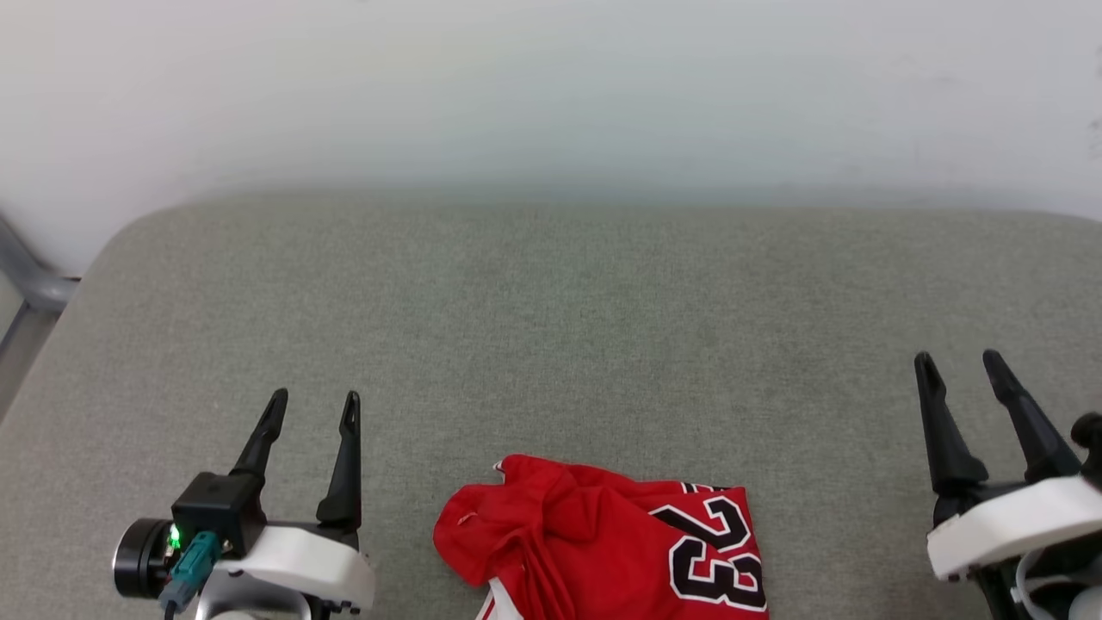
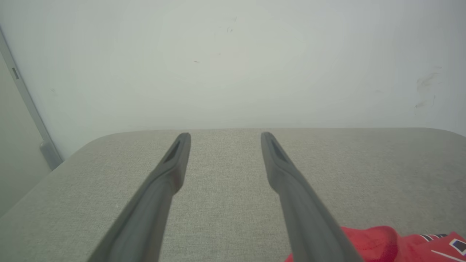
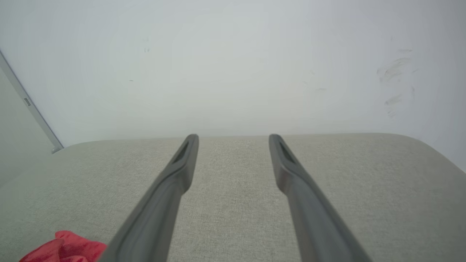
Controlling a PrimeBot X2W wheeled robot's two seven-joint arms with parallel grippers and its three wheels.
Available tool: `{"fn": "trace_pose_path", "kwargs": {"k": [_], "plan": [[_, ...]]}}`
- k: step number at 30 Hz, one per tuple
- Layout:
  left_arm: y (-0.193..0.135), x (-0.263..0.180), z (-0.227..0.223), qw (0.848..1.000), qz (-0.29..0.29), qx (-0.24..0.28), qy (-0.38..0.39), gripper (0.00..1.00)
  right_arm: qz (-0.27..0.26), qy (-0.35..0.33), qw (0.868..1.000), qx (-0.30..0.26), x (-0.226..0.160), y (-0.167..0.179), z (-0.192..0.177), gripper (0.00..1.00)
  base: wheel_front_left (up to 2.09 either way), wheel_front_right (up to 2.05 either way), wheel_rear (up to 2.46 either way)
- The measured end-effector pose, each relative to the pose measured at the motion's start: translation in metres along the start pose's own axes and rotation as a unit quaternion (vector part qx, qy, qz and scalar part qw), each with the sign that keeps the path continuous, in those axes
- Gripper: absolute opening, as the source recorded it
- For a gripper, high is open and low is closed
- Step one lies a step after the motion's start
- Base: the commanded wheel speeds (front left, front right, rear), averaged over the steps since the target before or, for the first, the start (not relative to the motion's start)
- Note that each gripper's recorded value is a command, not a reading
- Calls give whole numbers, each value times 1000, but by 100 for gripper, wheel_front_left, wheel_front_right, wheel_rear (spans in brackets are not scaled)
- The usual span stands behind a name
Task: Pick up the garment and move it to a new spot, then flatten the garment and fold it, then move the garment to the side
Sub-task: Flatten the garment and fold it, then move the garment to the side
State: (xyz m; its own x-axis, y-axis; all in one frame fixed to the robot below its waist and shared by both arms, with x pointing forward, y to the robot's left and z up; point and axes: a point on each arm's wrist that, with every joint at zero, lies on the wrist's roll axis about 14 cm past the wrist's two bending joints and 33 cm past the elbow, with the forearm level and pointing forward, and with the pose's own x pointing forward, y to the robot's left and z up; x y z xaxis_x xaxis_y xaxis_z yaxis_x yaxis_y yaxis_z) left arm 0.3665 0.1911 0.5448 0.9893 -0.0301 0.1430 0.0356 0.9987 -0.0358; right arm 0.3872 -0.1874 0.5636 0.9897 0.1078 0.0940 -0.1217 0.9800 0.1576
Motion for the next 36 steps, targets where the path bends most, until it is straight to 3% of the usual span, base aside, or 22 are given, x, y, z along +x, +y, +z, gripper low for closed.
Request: {"fn": "trace_pose_path", "kwargs": {"k": [11, 24, 31, 36], "plan": [[-4, -24, 1, 1000, -2, 13, 0, 100, -29, -6, 999, -32, -44, -5, 4, 100, 0, 0, 0], [-8, -26, -5, 1000, -5, 6, 7, 100, -41, 14, 999, -30, -49, -8, 0, 100, 0, 0, 0], [-8, -18, -2, 1000, -1, -6, 1, 100, -68, 141, 987, 34, -59, -34, -52, 100, 0, 0, 0], [-4, -13, -3, 1000, 9, -12, 1, 100, -43, 276, 956, 95, -70, -24, -104, 100, 0, 0, 0]]}}
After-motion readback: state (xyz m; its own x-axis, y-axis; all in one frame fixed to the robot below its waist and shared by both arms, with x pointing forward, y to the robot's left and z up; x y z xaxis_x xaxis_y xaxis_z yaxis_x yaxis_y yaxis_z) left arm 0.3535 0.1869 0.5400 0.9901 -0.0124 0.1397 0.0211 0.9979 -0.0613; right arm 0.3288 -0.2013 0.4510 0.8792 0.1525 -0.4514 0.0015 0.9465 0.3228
